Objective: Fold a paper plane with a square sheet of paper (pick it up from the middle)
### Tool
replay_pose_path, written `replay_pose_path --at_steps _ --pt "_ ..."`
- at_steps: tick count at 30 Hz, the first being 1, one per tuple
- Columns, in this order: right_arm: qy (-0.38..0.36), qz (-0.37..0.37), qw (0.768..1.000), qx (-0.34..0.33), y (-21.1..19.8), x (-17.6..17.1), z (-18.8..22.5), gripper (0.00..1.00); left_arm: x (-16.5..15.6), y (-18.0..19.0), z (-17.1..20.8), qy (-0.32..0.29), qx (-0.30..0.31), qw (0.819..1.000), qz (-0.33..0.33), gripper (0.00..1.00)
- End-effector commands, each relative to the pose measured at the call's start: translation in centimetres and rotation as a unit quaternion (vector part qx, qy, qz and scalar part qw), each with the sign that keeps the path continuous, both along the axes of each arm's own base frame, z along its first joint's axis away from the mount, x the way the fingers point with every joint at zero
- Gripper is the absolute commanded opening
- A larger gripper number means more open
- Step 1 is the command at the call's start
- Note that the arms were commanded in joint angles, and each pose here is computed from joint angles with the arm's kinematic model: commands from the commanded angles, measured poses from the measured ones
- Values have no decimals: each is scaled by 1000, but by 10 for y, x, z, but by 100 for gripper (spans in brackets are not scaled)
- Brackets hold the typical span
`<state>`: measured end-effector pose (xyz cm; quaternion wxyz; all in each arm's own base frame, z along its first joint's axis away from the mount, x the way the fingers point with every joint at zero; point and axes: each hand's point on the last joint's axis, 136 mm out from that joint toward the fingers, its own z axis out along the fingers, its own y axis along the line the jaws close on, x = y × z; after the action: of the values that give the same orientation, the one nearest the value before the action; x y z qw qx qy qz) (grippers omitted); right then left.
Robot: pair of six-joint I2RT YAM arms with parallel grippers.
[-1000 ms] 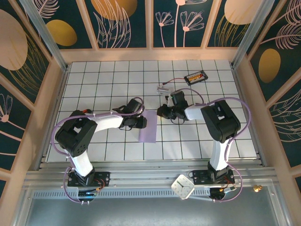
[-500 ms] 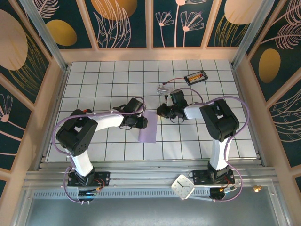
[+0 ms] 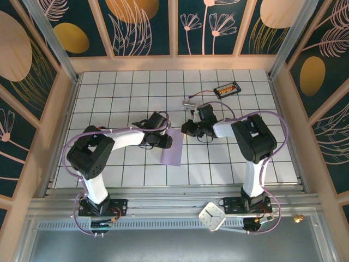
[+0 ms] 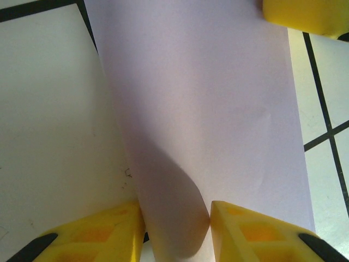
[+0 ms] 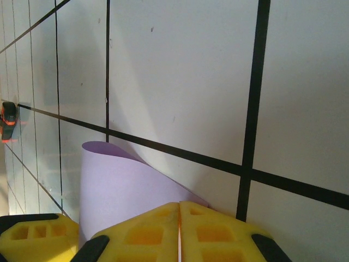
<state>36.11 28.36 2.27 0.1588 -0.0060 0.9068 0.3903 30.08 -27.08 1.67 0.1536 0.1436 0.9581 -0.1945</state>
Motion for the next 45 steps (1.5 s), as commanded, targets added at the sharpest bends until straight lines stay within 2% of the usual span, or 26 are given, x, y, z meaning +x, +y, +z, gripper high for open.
replay_pose_path --at_steps 1,8,13,21,31,45 --pt "-5 6 1000 -10 0 4 -5 10 -8 -6 -15 25 -5 1000 -5 37" --pt "-38 4 999 -7 -10 6 27 12 -9 3 -20 23 15 1000 7 37" --pt "-37 9 999 -14 -14 -13 34 12 -7 3 -18 18 14 1000 10 37" --pt "-10 12 999 -46 -11 -43 15 8 -5 2 -17 15 12 1000 11 38" --pt "-1 -1 997 -81 -15 -36 -3 4 -4 2 -14 11 10 1000 11 38" --pt "5 11 996 -88 -6 -36 -16 2 -6 1 -13 10 10 1000 1 40"
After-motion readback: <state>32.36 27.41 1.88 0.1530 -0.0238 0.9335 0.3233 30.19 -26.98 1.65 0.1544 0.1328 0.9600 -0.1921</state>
